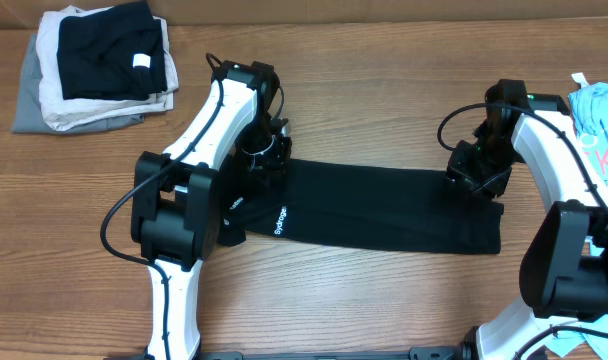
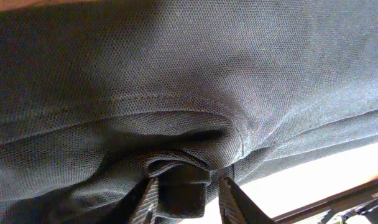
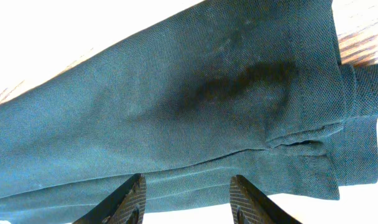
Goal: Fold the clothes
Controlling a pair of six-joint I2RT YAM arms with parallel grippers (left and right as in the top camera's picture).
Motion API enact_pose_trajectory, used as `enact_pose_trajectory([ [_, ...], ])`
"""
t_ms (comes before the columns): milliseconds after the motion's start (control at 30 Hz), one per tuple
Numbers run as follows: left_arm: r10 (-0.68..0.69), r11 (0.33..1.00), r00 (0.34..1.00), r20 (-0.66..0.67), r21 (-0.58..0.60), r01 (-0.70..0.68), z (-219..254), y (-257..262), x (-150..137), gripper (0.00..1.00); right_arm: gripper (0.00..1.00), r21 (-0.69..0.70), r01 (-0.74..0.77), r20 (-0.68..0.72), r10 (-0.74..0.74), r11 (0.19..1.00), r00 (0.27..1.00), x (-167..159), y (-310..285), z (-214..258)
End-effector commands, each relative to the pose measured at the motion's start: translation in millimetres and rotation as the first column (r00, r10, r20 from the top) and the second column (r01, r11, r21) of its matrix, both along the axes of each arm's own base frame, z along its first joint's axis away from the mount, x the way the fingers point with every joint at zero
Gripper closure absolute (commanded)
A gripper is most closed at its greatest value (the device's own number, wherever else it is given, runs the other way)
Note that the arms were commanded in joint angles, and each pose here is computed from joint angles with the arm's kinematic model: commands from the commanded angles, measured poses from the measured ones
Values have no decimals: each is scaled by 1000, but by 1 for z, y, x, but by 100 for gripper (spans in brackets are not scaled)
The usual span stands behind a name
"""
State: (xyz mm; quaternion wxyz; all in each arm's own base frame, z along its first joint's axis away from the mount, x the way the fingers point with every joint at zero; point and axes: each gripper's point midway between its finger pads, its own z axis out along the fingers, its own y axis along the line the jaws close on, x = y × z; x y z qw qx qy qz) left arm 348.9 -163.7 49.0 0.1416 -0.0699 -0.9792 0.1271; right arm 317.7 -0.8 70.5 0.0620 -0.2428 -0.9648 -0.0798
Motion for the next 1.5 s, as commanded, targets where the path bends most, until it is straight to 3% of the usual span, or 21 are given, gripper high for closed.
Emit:
enact_pose_trajectory([
  [0,-22,1000,1000,9,0,22,0,-2,0,83,53,-2,-3,48,3,1000,999,8,0,12],
  [33,-23,1000,1000,11,5,23,0,-1,0,96,53,-2,-3,48,3,1000,999,8,0,12],
  [333,-55,998,995,-78,12,56,20,6,-27,96,54,-9,-2,46,2,1000,999,7,-2,12],
  [500,-78,997,995,-54,7,79,41,9,-33,96,53,-10,-3,23,3,1000,1000,2,-2,12],
  [633,-85,995,992,-93,37,89,37,16,-42,96,53,-6,-4,-26,4,1000,1000,-10,-1,13],
  [900,-112,989,963,-246,63,131,8,21,-86,96,53,-19,-5,-39,5,1000,999,-13,-3,13],
  [933,-113,989,960,-254,65,134,6,22,-89,95,52,-20,-5,-37,4,1000,999,-13,-3,13],
  [1000,-113,988,957,-267,69,136,0,23,-94,80,51,-19,-5,-36,4,1000,999,-13,-3,13],
  [1133,-105,990,963,-249,67,125,-3,25,-89,69,50,-18,-5,-37,4,1000,999,-13,-3,13],
  [1367,-95,994,988,-124,42,101,19,18,-52,69,49,13,-2,-18,2,1000,1000,-8,3,13],
  [1467,-96,995,995,-38,22,97,24,11,-32,75,59,26,-1,-8,1,1000,1000,-7,5,10],
])
